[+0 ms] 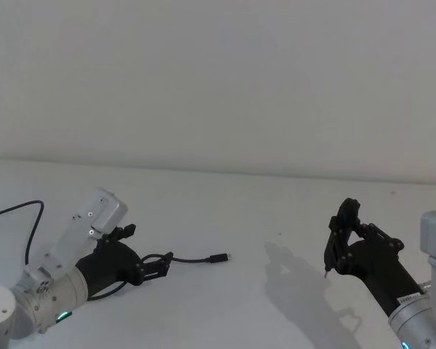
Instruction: Pick up the data cable with the one hand.
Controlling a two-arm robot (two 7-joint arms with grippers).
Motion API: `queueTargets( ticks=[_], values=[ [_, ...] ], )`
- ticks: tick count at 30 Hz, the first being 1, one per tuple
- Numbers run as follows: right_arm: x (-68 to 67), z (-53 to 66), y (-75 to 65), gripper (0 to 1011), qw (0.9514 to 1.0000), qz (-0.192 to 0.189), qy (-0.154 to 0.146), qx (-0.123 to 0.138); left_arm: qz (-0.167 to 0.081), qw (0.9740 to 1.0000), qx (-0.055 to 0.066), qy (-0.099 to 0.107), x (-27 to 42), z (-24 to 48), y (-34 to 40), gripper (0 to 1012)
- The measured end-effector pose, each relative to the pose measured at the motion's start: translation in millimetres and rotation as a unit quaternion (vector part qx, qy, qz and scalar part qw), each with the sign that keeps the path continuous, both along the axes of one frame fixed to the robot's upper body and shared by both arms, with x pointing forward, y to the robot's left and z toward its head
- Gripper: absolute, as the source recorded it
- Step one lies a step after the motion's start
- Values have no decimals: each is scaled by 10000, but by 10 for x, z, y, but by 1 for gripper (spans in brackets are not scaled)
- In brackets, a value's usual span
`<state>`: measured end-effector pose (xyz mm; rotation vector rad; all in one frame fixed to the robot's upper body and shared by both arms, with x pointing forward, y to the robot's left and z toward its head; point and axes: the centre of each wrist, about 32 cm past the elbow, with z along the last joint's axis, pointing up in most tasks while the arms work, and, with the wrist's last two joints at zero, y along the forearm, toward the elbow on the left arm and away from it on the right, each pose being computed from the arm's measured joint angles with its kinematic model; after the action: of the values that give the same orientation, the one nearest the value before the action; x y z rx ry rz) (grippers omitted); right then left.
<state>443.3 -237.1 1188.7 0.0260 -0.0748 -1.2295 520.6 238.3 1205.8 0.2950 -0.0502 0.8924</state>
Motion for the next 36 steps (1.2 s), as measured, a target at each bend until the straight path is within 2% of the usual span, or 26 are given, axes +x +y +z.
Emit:
queueTargets(
  ticks=[8, 13, 17, 28, 36],
  values=[
    [0, 0, 0, 275, 10000, 0, 0, 0, 71, 9998, 27, -178, 9, -38, -9, 1000],
    [0, 0, 0, 274, 10000, 0, 0, 0, 79, 9998, 10, -201, 23, -50, -19, 1000],
    [0, 0, 0, 274, 10000, 0, 0, 0, 48, 9999, -14, -135, 40, -73, -27, 1000],
    [0, 0, 0, 275, 10000, 0, 0, 0, 5, 9997, -48, 225, 72, -188, -20, 1000],
    [0, 0, 0, 274, 10000, 0, 0, 0, 24, 9995, -48, 310, 88, -228, -10, 1000]
  ],
)
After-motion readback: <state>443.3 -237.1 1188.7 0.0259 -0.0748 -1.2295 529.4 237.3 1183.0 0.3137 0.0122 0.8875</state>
